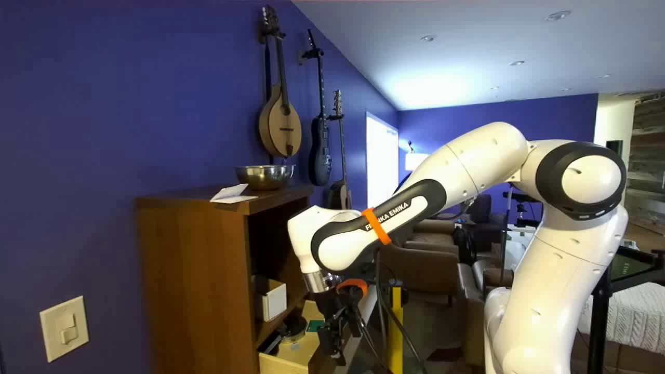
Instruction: Close the topmost drawer
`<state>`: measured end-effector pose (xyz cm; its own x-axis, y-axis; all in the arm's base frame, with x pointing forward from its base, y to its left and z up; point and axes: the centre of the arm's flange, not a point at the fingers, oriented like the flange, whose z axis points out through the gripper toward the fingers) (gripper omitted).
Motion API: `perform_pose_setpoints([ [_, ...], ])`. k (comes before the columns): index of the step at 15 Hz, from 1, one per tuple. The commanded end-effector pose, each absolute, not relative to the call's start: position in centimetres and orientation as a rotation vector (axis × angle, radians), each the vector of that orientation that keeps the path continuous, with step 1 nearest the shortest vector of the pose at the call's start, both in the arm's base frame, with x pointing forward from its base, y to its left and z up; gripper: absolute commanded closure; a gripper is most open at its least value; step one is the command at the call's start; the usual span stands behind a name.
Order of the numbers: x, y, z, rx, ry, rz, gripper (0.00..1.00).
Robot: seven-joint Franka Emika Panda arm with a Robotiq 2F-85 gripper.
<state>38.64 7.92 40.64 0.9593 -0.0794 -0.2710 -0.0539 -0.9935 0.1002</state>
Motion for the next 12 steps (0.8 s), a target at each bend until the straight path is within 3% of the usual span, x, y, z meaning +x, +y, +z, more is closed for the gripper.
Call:
perform_pose_setpoints([
  [1, 38.6, 7.9, 40.6, 3.018, -0.103, -0.423, 0.00],
  [7, 38.7, 7.9, 40.7, 3.040, -0.070, -0.415, 0.00],
  [12, 38.3, 2.2, 41.6, 3.257, 0.264, -0.304, 0.00],
])
